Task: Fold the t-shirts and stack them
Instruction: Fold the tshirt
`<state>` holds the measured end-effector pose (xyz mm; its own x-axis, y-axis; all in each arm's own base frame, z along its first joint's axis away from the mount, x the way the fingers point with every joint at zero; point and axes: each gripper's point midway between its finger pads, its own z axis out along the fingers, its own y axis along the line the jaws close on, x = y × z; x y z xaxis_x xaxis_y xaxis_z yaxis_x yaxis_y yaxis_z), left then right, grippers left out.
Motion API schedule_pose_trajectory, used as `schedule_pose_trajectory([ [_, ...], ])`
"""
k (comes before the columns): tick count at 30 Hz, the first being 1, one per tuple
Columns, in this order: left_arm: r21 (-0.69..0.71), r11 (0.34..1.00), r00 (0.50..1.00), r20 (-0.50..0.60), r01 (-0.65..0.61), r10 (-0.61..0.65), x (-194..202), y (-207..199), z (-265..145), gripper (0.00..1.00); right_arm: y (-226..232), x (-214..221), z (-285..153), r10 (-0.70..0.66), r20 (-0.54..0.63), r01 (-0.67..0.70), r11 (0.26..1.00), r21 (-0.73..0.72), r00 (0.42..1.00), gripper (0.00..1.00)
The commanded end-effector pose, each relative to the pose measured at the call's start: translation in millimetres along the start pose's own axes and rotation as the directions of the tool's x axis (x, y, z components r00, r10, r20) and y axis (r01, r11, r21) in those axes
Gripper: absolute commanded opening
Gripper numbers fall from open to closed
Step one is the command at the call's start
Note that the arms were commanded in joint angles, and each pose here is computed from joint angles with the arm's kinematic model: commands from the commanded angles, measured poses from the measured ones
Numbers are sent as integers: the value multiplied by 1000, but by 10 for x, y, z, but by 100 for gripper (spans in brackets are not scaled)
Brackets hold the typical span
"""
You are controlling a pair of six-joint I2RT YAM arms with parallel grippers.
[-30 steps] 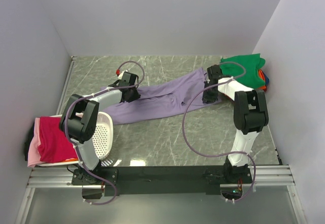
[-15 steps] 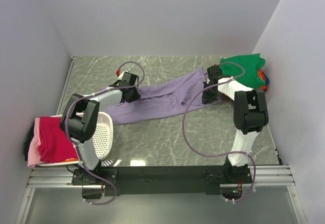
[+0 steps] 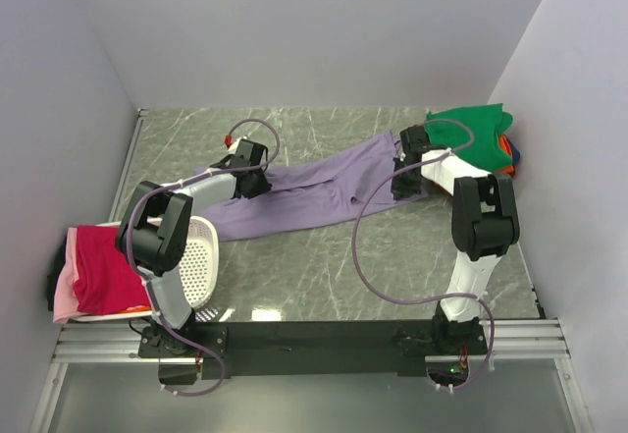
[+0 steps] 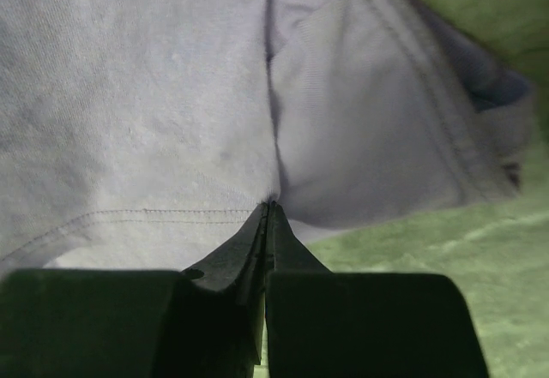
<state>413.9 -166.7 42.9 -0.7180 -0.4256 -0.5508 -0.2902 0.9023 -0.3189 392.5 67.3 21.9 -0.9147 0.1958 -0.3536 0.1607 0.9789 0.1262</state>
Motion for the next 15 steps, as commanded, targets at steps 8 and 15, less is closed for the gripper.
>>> schedule_pose_trajectory([
  [8, -3, 1000, 1000, 6, -14, 14, -9, 22, 2, 30, -279, -396, -412, -35, 137, 14, 988, 151, 990, 0],
  [15, -4, 1000, 1000, 3, -20, 20, 2, 32, -1, 30, -427, -411, -432, -47, 139, 14, 973, 231, 989, 0],
])
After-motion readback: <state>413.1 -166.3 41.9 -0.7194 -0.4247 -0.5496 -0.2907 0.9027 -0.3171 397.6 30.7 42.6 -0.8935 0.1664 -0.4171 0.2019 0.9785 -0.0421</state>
